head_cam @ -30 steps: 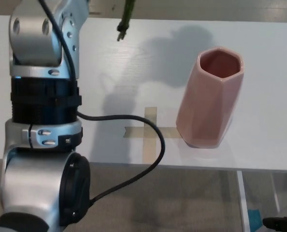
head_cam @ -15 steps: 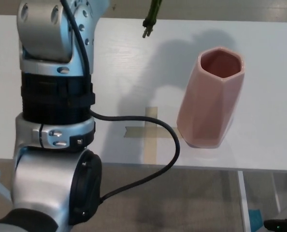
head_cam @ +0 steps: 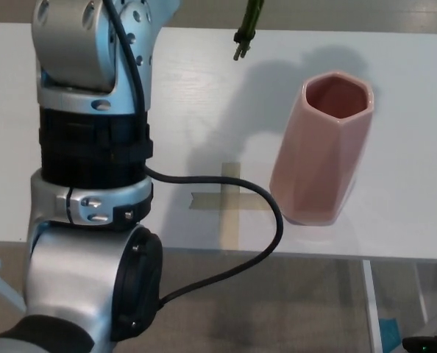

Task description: Use the left hand to pick up the rose and then lift and insert it into the pink vase.

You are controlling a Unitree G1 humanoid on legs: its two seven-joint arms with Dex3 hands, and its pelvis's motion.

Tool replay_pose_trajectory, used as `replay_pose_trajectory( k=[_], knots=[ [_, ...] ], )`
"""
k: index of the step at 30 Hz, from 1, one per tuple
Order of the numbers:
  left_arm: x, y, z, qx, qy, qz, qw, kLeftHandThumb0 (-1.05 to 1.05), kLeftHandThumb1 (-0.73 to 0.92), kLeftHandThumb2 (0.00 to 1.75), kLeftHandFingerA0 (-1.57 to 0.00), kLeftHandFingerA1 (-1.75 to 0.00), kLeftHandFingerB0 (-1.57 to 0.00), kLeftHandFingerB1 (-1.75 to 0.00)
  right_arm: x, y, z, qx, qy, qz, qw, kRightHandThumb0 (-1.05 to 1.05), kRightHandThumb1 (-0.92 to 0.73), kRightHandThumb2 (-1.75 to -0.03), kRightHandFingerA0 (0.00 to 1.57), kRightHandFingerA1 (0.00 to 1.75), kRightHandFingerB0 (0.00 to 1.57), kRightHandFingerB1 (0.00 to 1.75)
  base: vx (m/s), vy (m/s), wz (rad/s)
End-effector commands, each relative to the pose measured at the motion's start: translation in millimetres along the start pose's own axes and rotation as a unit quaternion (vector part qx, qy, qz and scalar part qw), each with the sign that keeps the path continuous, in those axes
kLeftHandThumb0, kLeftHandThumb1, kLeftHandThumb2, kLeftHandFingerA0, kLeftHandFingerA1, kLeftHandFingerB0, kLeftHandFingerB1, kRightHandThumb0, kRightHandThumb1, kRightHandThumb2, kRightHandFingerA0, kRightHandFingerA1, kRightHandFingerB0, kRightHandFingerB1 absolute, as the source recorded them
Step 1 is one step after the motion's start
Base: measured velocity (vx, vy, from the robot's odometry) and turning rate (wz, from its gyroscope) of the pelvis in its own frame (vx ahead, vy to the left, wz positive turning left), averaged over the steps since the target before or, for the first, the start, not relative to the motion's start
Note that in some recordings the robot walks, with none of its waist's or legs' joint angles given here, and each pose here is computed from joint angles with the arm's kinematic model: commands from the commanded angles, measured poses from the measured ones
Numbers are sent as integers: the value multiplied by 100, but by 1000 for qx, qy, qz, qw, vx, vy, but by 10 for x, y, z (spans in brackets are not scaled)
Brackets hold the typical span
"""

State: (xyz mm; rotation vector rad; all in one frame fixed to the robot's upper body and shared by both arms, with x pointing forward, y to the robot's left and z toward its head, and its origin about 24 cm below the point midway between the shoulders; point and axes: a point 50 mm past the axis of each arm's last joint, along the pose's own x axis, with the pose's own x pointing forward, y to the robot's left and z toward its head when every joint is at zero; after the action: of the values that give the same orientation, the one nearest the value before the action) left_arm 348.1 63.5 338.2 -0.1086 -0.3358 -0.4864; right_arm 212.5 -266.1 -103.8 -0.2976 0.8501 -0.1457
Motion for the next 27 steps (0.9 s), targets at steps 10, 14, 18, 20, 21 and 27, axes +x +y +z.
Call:
replay_pose_trajectory(
  k=[10, 14, 18, 20, 21, 27],
  knots=[
    [88, -337, 206, -46, -18, -57, 997, -20, 85, 65, -99, -139, -82, -87, -7, -18, -51, -1, 15, 3, 1000, -30, -58, -57, 59, 47, 54, 43, 0, 0, 0],
    [86, -388, 238, -57, -14, -56, 997, -20, 85, 65, -102, -138, -81, -88, -10, -9, -68, 1, 17, 6, 1000, -29, -58, -57, 58, 47, 54, 43, 0, 0, 0],
    [91, -438, 286, -75, -14, -63, 995, -21, 85, 67, -101, -141, -81, -86, -11, -18, -65, -2, 16, 8, 1000, -29, -58, -57, 59, 47, 54, 43, 0, 0, 0],
    [96, -448, 295, -78, -14, -64, 995, -21, 85, 66, -102, -142, -81, -86, -10, -18, -62, 1, 16, 7, 1000, -29, -58, -57, 59, 47, 54, 43, 0, 0, 0],
    [106, -467, 310, -84, -15, -67, 994, -20, 85, 66, -103, -142, -81, -86, -8, -18, -57, 4, 16, 7, 1000, -29, -58, -57, 58, 47, 54, 43, 0, 0, 0],
    [100, -519, 311, -100, -13, -74, 992, -18, 85, 65, -106, -141, -83, -87, -4, -13, -44, 1, 17, 7, 1000, -29, -58, -57, 58, 47, 54, 43, 0, 0, 0]
  ],
)
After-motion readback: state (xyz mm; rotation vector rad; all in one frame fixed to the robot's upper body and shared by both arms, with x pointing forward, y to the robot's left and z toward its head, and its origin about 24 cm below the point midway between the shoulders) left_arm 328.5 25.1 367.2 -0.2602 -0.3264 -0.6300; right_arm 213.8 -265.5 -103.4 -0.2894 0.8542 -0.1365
